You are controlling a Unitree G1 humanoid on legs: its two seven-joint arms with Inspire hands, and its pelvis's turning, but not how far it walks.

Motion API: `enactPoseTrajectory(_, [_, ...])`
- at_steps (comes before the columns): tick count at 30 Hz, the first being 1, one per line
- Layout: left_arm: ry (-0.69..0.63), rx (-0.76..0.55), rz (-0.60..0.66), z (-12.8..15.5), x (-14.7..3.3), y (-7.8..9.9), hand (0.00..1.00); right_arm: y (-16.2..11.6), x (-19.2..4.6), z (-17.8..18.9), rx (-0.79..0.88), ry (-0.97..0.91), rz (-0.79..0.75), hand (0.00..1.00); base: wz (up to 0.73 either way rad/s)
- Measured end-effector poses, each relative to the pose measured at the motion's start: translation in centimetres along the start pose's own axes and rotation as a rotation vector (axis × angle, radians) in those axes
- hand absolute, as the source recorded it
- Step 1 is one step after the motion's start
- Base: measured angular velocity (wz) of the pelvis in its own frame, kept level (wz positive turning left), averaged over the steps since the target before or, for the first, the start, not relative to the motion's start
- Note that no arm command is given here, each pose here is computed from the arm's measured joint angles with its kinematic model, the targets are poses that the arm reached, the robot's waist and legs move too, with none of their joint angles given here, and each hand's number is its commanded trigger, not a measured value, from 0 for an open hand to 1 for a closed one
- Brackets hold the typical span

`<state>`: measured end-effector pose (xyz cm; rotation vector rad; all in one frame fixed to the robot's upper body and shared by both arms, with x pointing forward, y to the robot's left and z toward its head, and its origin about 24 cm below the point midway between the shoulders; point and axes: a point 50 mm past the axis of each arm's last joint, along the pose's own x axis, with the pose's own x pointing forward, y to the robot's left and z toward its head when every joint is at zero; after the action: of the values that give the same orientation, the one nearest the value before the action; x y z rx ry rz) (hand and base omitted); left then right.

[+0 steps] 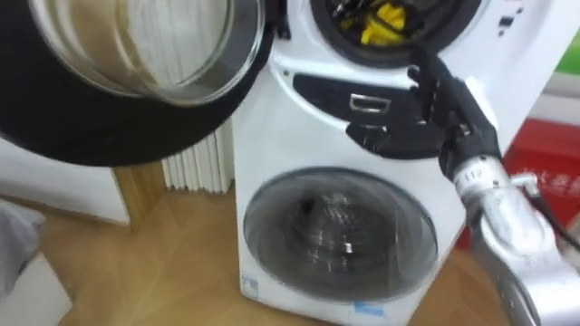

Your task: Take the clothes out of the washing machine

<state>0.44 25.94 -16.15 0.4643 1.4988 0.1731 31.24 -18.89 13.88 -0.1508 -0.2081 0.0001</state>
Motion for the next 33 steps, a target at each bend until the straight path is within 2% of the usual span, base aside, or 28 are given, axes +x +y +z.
enactPoseTrajectory(5, [-0.013, -0.011, 0.015, -0.1, 0.0, 0.6, 0.00, 0.2, 0.1, 0.2, 0.011, -0.007, 0.010, 0.00, 0.10])
enactPoseTrajectory(8, [-0.080, -0.026, 0.027, 1.9, 0.1, 1.1, 0.00, 0.2, -0.1, -0.1, 0.002, 0.005, 0.026, 0.00, -0.14])
enactPoseTrajectory(12, [-0.168, -0.028, 0.083, 5.4, 0.1, 3.0, 0.00, 0.0, -0.2, -0.9, 0.000, 0.038, 0.018, 0.00, -0.08])
enactPoseTrajectory(14, [-0.190, -0.025, 0.117, 6.0, 0.1, 3.6, 0.00, -0.3, -0.9, -1.2, -0.002, 0.025, -0.001, 0.00, -0.41])
enactPoseTrajectory(19, [-0.260, -0.008, 0.140, 8.1, -0.2, 3.9, 0.00, -0.7, -0.8, -1.0, -0.038, 0.019, 0.016, 0.00, -0.38])
enactPoseTrajectory(21, [-0.254, 0.000, 0.132, 7.6, -0.1, 3.6, 0.00, -0.7, -0.8, -1.0, -0.056, 0.016, 0.007, 0.00, 0.02])
enactPoseTrajectory(25, [-0.138, 0.030, 0.146, 4.0, 0.3, 3.1, 0.00, -0.6, -0.5, -0.4, -0.056, -0.008, 0.021, 0.00, -0.17])
enactPoseTrajectory(29, [-0.063, 0.039, 0.139, 1.8, 0.3, 2.7, 0.00, -0.3, -0.5, -0.1, -0.054, -0.019, 0.042, 0.00, -0.01])
enactPoseTrajectory(33, [-0.076, 0.032, 0.126, 2.4, 0.3, 2.2, 0.00, 0.2, -0.4, -0.1, -0.050, -0.021, 0.072, 0.00, -0.02])
